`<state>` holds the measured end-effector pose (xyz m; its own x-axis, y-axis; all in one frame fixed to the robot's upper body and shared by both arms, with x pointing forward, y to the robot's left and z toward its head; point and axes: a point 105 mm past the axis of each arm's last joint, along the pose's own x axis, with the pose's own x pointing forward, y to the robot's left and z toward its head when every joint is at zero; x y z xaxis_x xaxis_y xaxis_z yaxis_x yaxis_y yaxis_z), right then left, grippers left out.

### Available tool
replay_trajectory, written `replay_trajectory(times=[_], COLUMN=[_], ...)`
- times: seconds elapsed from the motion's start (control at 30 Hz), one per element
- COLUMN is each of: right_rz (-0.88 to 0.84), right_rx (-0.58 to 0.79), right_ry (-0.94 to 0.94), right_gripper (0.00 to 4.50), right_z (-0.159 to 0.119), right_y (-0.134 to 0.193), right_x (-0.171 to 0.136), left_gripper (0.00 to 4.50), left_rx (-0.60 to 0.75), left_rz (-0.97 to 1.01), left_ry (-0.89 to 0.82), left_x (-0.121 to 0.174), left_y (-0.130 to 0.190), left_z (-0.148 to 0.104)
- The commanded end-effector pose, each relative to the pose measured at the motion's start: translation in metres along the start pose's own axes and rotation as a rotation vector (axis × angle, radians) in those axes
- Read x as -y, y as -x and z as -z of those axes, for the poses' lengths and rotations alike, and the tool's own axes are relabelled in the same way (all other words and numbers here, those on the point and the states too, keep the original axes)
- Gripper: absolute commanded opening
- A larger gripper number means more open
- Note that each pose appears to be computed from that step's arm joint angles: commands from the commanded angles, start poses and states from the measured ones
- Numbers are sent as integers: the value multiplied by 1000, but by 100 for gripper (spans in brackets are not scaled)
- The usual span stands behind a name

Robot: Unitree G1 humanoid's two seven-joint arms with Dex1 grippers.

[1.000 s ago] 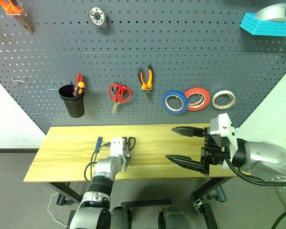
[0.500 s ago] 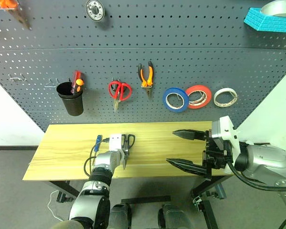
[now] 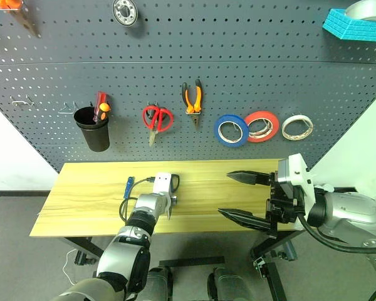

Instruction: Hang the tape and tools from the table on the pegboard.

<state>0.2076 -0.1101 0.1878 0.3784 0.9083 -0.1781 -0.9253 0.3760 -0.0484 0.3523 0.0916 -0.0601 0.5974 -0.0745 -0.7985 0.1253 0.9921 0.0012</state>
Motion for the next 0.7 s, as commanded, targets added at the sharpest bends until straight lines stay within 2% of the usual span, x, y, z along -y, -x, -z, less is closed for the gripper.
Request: replay_trajectory(times=[0.03,0.17,0.47,0.7], right_rz=[-3,-1,5,7], right_rx=[12,11,3,9], right_ry=[36,35,29,27], right_gripper=[445,445,445,445], right_z=[-6,-5,-3,-4], right_y=[1,0,1,0], right_x=[-4,-4,-5,-6], left_gripper=[385,385,385,385], left_rx=[5,-4,13,-5], left_rz=[7,1,-77,-62], left_ry=[-11,6,40,54], left_x=[3,3,-18,-13], left_y=[2,1,-4,-6], left_z=[0,3,2,7])
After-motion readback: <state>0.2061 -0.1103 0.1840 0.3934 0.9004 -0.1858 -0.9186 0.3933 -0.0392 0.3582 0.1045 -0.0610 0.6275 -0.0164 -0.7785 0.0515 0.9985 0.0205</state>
